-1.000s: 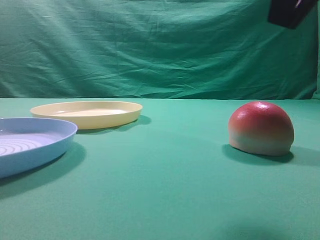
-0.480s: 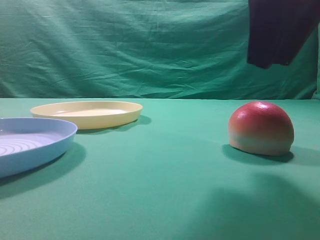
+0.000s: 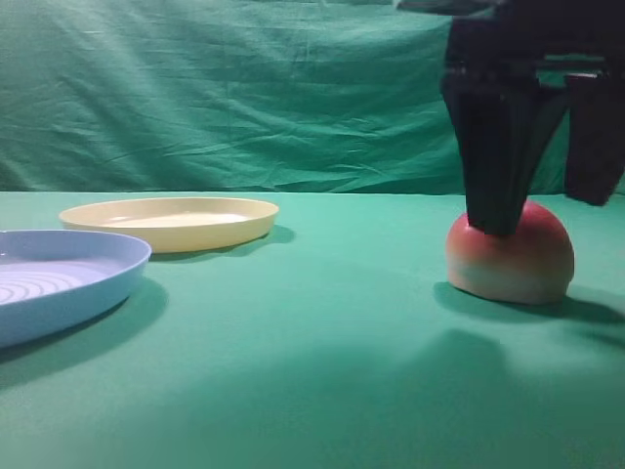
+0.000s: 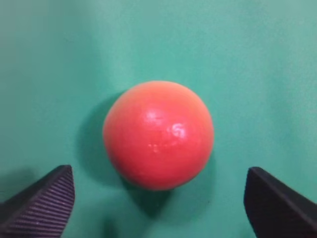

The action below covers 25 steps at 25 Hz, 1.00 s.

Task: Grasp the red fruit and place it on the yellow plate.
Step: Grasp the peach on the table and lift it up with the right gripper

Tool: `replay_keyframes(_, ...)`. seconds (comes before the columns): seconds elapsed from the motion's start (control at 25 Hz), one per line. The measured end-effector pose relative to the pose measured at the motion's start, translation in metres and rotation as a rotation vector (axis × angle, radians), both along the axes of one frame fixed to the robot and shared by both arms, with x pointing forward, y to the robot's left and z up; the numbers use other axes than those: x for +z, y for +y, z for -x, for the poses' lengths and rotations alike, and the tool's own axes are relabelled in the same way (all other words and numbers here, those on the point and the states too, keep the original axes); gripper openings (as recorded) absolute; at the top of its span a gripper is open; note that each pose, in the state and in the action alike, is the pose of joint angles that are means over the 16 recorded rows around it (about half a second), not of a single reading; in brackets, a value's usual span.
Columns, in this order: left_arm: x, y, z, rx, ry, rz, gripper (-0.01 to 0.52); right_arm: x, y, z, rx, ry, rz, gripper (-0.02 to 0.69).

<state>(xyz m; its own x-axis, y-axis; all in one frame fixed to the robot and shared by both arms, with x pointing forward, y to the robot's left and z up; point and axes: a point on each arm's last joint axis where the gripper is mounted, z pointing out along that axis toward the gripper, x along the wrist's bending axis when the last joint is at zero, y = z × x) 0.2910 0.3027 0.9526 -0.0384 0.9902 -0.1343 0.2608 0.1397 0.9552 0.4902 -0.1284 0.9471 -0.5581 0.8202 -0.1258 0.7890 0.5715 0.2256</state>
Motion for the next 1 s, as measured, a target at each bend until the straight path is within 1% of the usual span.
replay_keyframes(0.12, 0.000, 0.000, 0.000, 0.000, 0.000, 0.000, 0.000, -0.006, 0.002, -0.003, 0.002, -0.002, -0.004, 0.571)
replay_keyframes(0.24, 0.000, 0.000, 0.000, 0.000, 0.000, 0.000, 0.000, -0.011, 0.004, -0.005, 0.006, -0.002, -0.007, 0.537)
replay_keyframes(0.52, 0.000, 0.000, 0.000, 0.000, 0.000, 0.000, 0.000, -0.009, 0.009, -0.012, 0.009, -0.014, -0.013, 0.388)
replay_keyframes(0.64, 0.000, 0.000, 0.000, 0.000, 0.000, 0.000, 0.000, 0.000, 0.014, -0.018, 0.010, -0.037, -0.026, 0.316)
replay_keyframes(0.8, 0.000, 0.000, 0.000, 0.000, 0.000, 0.000, 0.000, 0.019, 0.024, -0.030, 0.022, -0.088, -0.058, 0.241)
replay_keyframes(0.88, 0.000, 0.000, 0.000, 0.000, 0.000, 0.000, 0.000, 0.031, 0.032, -0.036, 0.038, -0.125, -0.083, 0.220)
replay_keyframes(1.0, 0.000, 0.000, 0.000, 0.000, 0.000, 0.000, 0.000, 0.052, 0.047, -0.045, 0.076, -0.195, -0.136, 0.210)
